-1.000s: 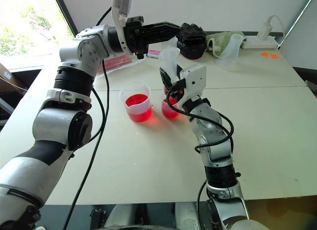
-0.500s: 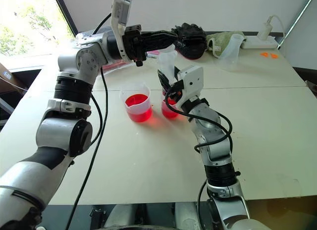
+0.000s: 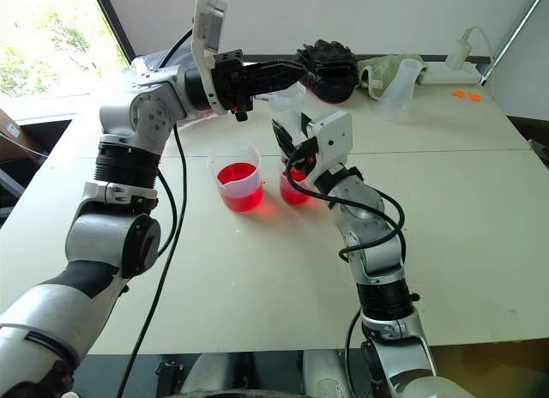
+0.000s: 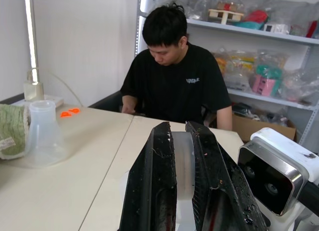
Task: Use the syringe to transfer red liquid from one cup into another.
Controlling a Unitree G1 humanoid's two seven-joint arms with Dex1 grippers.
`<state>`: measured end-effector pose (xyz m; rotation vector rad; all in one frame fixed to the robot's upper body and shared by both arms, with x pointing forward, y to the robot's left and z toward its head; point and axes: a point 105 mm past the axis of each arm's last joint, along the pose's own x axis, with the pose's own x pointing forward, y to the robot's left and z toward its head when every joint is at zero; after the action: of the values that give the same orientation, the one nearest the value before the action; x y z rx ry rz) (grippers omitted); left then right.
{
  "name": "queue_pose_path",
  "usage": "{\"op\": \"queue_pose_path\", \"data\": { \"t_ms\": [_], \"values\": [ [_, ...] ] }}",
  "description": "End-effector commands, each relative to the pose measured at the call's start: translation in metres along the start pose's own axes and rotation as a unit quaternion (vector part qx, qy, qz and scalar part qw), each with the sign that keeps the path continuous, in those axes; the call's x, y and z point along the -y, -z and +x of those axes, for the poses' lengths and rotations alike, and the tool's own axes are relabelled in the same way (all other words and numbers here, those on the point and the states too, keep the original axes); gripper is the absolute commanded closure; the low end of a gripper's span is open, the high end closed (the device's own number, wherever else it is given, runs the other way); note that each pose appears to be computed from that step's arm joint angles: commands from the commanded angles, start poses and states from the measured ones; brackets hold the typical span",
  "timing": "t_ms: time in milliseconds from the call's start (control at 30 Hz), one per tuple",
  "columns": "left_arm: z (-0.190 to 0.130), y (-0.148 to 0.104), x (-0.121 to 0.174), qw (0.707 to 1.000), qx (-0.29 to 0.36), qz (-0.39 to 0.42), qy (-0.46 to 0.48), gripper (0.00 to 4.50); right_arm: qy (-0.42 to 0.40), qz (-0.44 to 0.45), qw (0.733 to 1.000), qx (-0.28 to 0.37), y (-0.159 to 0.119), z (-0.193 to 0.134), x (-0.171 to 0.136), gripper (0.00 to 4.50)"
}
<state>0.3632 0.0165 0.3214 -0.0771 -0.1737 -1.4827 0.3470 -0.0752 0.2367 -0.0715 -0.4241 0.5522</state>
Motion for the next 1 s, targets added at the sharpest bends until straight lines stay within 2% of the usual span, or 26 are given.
{"op": "queue_pose_path", "data": {
  "t_ms": [33,567,1000],
  "values": [
    [0.009,0.018,0.013,0.998,-0.019,-0.039,0.047,4.48,0.06,-0.032,0.995,0.068,-0.041,-0.001,0.032,3.13],
    [0.009,0.03,0.015,0.997,-0.024,-0.062,0.044,4.48,0.068,-0.043,0.994,0.07,-0.048,-0.006,0.041,3.13],
    [0.01,0.023,0.015,0.997,-0.01,-0.068,0.045,4.48,0.058,-0.042,0.995,0.062,-0.046,-0.008,0.036,3.13]
  ]
}}
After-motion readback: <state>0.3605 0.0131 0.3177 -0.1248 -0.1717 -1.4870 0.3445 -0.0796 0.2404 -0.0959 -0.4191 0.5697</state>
